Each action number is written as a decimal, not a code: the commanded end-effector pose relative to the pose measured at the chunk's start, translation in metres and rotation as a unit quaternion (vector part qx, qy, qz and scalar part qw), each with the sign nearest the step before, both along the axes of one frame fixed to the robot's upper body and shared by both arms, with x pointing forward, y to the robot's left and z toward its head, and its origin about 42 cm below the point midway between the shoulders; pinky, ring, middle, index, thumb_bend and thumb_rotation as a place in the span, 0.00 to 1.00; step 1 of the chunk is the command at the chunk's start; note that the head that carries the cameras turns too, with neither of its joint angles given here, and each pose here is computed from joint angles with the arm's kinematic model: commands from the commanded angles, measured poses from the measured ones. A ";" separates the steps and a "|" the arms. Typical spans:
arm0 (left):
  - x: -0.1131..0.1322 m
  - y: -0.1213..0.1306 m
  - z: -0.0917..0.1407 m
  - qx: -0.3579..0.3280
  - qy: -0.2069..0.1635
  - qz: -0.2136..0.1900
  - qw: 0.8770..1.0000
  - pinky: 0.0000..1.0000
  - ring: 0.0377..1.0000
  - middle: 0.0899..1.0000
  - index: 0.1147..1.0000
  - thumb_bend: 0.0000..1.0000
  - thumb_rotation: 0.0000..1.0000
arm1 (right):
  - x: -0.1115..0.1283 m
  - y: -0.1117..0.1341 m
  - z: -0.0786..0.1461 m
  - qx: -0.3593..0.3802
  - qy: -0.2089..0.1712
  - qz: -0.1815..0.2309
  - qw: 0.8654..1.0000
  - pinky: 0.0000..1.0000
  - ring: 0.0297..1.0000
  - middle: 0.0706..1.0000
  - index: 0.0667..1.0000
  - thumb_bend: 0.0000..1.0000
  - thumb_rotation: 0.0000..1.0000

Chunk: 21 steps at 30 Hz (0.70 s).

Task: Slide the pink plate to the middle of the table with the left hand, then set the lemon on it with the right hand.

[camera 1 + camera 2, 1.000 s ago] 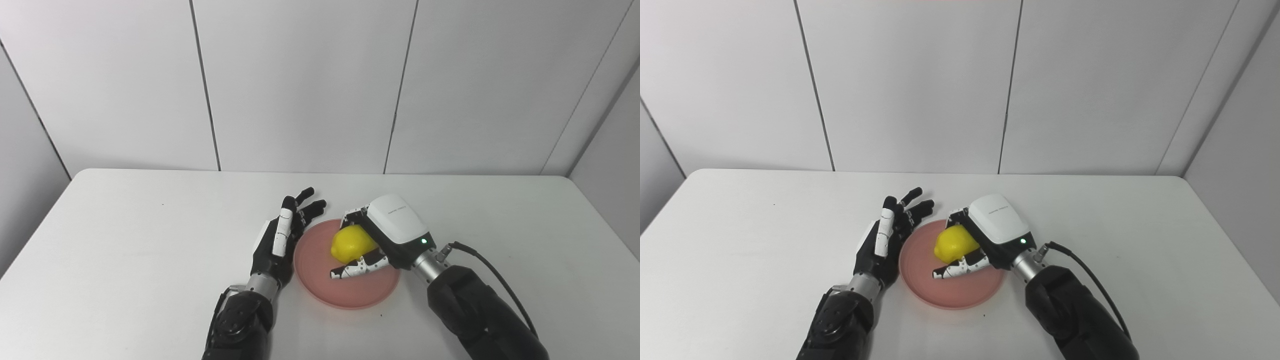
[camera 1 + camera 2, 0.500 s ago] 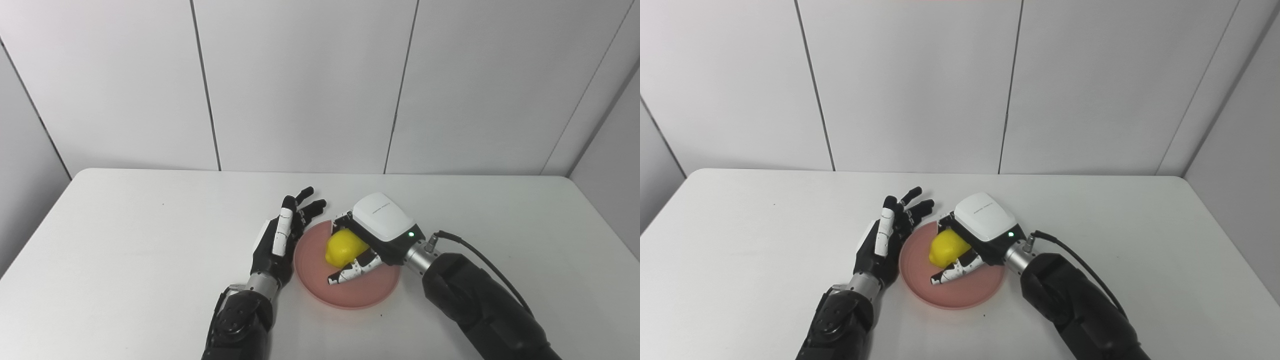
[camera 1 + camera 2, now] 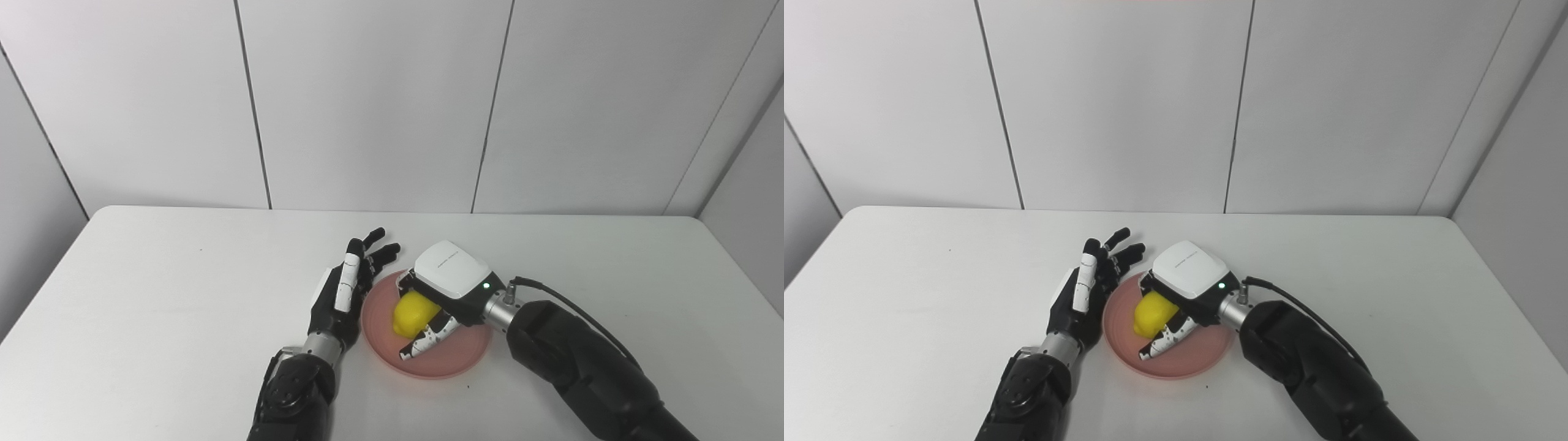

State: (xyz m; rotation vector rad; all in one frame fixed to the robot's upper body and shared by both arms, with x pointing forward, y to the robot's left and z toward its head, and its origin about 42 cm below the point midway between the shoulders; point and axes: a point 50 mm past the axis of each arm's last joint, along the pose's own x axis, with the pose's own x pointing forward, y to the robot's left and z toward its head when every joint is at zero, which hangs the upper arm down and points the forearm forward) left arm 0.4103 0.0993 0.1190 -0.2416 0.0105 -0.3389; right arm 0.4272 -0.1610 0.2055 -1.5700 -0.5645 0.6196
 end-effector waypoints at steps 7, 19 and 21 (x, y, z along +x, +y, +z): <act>-0.015 0.010 -0.040 0.019 0.086 0.009 0.996 1.00 0.88 0.78 0.85 0.88 0.95 | 0.011 0.003 0.032 0.005 -0.041 0.004 0.999 0.18 0.23 0.29 0.36 0.71 0.70; -0.014 0.013 -0.040 0.023 0.091 0.007 0.996 1.00 0.91 0.80 0.85 0.89 0.94 | 0.011 -0.003 0.042 0.003 -0.040 -0.026 0.999 0.38 0.49 0.56 0.64 0.96 0.93; -0.014 0.013 -0.040 0.022 0.090 0.007 0.996 1.00 0.90 0.80 0.85 0.89 0.93 | 0.011 -0.005 0.045 0.005 -0.038 -0.026 0.999 0.43 0.53 0.60 0.65 0.99 0.94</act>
